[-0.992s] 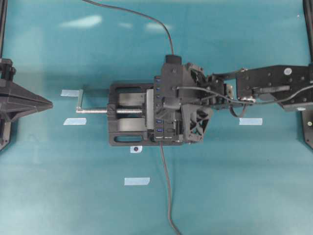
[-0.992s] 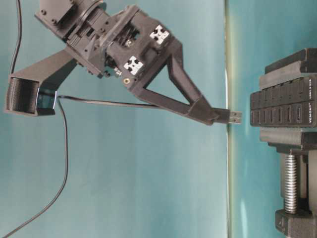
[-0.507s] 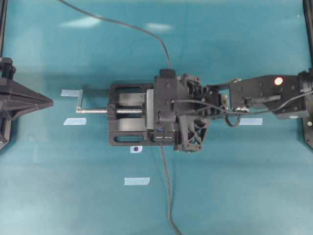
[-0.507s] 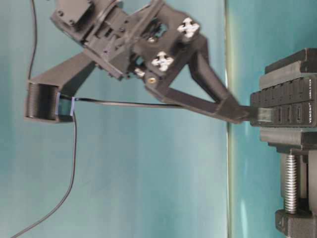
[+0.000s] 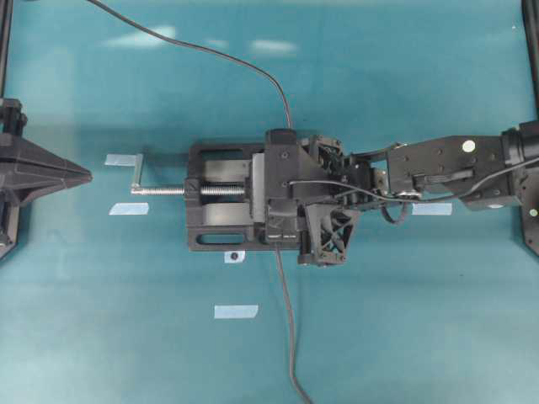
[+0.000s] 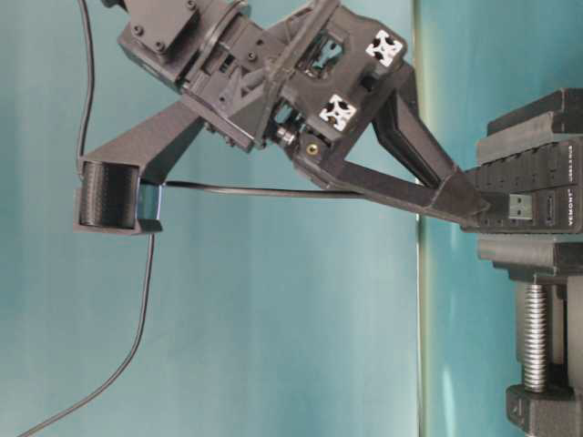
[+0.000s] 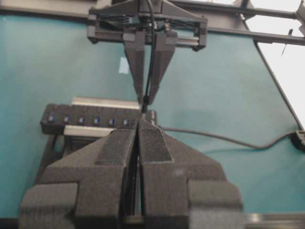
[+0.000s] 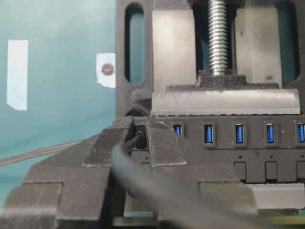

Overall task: Insert the USB into the front port of the fixed hub.
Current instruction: 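Align the plug with the front port and push it in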

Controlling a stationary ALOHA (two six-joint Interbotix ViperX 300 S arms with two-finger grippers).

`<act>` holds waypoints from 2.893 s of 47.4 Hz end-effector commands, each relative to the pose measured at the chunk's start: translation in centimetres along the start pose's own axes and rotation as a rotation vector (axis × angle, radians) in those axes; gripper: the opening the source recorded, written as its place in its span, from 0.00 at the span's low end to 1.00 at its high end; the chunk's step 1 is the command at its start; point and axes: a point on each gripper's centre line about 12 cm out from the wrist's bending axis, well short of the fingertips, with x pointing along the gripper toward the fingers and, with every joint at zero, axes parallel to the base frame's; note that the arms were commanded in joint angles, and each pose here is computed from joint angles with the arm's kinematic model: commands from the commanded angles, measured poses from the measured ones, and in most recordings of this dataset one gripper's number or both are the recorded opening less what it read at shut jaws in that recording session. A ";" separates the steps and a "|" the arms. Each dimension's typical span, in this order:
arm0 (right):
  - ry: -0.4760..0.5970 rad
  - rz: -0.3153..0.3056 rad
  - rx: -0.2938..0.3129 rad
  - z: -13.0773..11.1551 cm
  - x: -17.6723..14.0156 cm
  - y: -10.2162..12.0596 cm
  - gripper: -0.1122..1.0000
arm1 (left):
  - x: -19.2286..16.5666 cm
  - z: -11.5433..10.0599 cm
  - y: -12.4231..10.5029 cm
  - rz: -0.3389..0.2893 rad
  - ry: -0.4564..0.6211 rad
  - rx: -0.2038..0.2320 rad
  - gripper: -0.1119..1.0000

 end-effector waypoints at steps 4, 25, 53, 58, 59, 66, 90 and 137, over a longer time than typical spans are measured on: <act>-0.032 0.005 0.004 1.0 -0.4 0.3 0.19 | 0.1 0.5 0.0 0.000 -0.012 0.000 0.10; -0.010 0.004 0.004 0.5 0.3 0.3 0.19 | 0.1 0.5 0.0 0.000 -0.014 0.000 0.10; -0.001 -0.007 0.012 0.3 0.6 -0.4 0.19 | 0.0 0.5 0.0 0.000 -0.014 -0.002 0.10; 0.001 -0.011 0.013 0.3 0.7 -0.6 0.19 | 0.0 0.5 0.0 0.000 -0.017 -0.002 0.10; 0.001 -0.012 0.014 0.3 0.7 -0.7 0.19 | 0.0 0.5 0.0 0.000 -0.017 -0.002 0.10; 0.005 -0.016 0.016 0.2 1.0 -0.9 0.19 | 0.0 0.5 0.0 0.000 -0.018 -0.002 0.10; 0.046 -0.007 0.010 -0.7 1.9 -0.3 0.19 | 0.0 0.4 0.0 -0.001 -0.018 -0.003 0.10; 0.102 -0.003 0.039 -2.4 3.4 0.3 0.19 | 0.0 0.3 0.0 0.000 -0.015 -0.003 0.10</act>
